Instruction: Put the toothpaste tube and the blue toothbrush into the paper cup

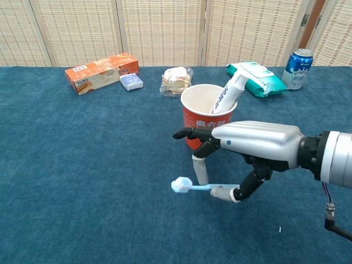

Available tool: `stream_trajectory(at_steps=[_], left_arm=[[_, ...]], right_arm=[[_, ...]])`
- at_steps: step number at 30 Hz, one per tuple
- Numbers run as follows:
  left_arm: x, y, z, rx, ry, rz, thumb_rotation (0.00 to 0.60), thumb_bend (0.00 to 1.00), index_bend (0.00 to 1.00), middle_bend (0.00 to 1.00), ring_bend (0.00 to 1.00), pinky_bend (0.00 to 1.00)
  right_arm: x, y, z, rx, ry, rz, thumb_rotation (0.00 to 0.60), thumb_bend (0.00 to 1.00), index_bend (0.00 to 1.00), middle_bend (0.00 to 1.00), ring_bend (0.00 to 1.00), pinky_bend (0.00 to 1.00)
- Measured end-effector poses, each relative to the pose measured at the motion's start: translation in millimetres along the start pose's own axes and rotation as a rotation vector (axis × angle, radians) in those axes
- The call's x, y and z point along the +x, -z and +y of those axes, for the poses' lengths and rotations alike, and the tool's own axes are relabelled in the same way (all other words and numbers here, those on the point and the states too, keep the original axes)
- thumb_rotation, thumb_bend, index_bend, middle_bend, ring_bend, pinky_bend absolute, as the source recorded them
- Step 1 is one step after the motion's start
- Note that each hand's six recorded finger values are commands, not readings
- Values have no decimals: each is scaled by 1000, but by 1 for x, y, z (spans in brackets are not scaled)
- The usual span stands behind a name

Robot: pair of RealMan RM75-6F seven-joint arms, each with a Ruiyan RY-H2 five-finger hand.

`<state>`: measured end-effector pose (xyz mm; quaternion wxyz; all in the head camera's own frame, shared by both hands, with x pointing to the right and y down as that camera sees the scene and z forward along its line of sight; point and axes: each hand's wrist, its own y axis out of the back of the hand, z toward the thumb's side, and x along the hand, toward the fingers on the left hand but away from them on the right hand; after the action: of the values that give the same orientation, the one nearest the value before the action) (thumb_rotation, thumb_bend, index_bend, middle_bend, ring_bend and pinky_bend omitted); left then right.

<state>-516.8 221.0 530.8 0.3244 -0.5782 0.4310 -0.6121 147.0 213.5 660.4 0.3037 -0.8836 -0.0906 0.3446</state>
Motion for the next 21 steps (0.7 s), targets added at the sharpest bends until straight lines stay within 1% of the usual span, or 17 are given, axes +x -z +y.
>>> stream_trajectory(at_steps=[9, 15, 21], left_arm=[[0, 0, 0, 0, -1, 1, 600, 523, 317, 155, 77, 164], [0, 0, 0, 0, 0, 1, 600, 523, 317, 155, 78, 163], [0, 1, 0, -1, 2, 3, 600, 523, 317, 155, 77, 164]], right_arm=[[-1, -6, 17, -90, 34, 26, 600, 309, 601, 35, 0, 119], [-5, -15, 36, -166, 80, 66, 600, 309, 602, 40, 0, 119], [-12, -27, 59, -238, 124, 123, 600, 309, 601, 42, 0, 119]])
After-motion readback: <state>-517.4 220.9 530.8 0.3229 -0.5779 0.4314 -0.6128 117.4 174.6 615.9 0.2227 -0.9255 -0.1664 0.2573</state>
